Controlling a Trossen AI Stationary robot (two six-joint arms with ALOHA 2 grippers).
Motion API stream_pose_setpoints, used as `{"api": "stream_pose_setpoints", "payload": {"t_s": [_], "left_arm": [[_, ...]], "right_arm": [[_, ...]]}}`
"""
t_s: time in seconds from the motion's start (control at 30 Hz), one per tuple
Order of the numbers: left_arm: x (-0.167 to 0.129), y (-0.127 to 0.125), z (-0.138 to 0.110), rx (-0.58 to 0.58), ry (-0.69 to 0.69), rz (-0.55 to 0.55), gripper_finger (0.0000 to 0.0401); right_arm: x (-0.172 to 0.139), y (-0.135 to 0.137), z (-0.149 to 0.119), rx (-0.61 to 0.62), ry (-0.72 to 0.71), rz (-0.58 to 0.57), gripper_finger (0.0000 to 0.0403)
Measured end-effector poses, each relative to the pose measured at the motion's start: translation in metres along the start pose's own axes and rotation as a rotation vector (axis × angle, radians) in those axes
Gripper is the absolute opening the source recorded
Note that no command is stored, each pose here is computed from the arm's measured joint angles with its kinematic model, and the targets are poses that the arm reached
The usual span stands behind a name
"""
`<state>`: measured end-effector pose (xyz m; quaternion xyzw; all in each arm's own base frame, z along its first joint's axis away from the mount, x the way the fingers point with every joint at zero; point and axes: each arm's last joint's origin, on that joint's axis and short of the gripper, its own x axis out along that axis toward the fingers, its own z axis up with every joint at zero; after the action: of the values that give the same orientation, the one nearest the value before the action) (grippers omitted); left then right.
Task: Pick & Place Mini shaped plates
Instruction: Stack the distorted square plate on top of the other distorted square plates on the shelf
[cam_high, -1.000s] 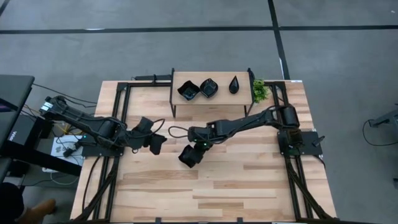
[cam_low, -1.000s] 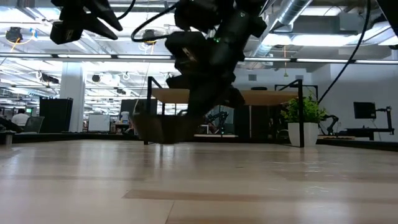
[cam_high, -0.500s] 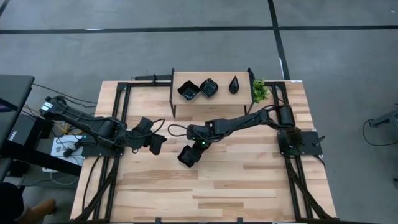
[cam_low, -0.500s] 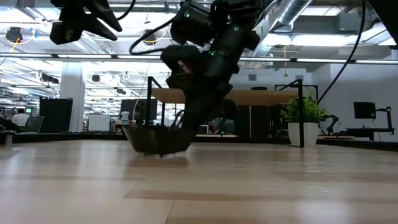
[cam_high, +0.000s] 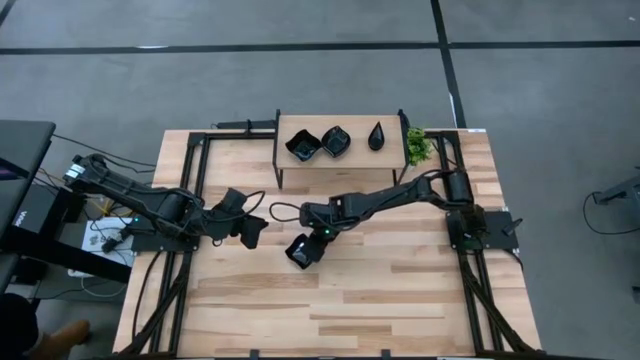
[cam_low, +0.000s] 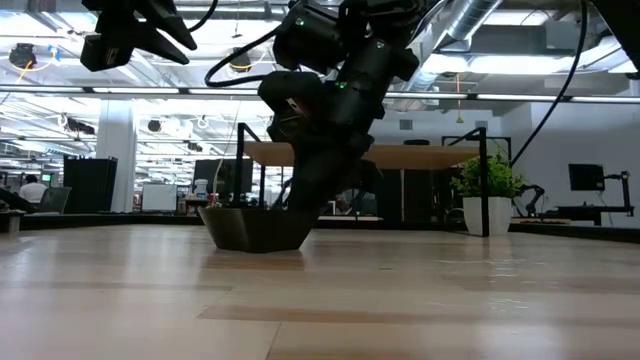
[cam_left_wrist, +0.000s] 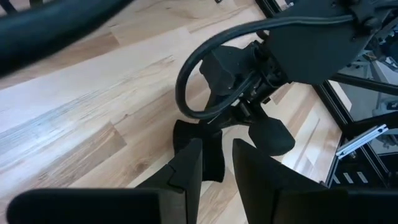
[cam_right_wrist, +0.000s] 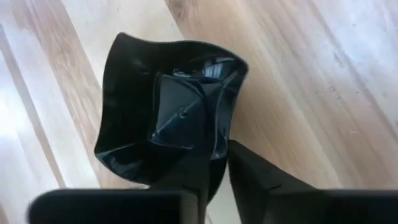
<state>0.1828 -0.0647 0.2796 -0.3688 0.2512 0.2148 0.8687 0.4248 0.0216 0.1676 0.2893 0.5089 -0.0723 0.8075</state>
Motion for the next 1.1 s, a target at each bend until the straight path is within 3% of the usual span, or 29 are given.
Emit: {"api": "stream_pose_setpoints", "payload": {"t_s": [0.17, 0.33, 0.47, 0.67, 0.77, 0.93, 1.1], "left_arm": [[0.0, 0.0, 0.0, 0.0, 0.0, 0.0, 0.0091], [0.0, 0.0, 0.0, 0.011, 0.0, 0.0, 0.0091], [0.0, -0.001, 0.0, 0.039, -0.001, -0.004, 0.0091], [0.009, -0.006, -0.004, 0.053, 0.027, -0.014, 0.0091], [0.023, -0.012, -0.009, 0.057, 0.038, -0.012, 0.0091], [0.049, -0.019, -0.023, 0.124, 0.111, 0.002, 0.0091], [0.08, -0.016, -0.03, 0.108, 0.224, 0.035, 0.0091]], "right_arm": [[-0.008, -0.004, 0.004, -0.041, -0.004, -0.001, 0.01], [-0.047, -0.012, 0.007, -0.031, 0.008, -0.045, 0.0119], [-0.087, -0.007, 0.001, -0.095, 0.007, -0.042, 0.012], [-0.145, 0.002, -0.04, -0.332, 0.032, -0.161, 0.0107], [-0.169, -0.001, -0.064, -0.374, -0.019, -0.161, 0.0099], [-0.204, -0.015, -0.099, -0.342, -0.187, -0.07, 0.0093], [-0.225, -0.033, -0.125, -0.245, -0.31, 0.008, 0.0092]]}}
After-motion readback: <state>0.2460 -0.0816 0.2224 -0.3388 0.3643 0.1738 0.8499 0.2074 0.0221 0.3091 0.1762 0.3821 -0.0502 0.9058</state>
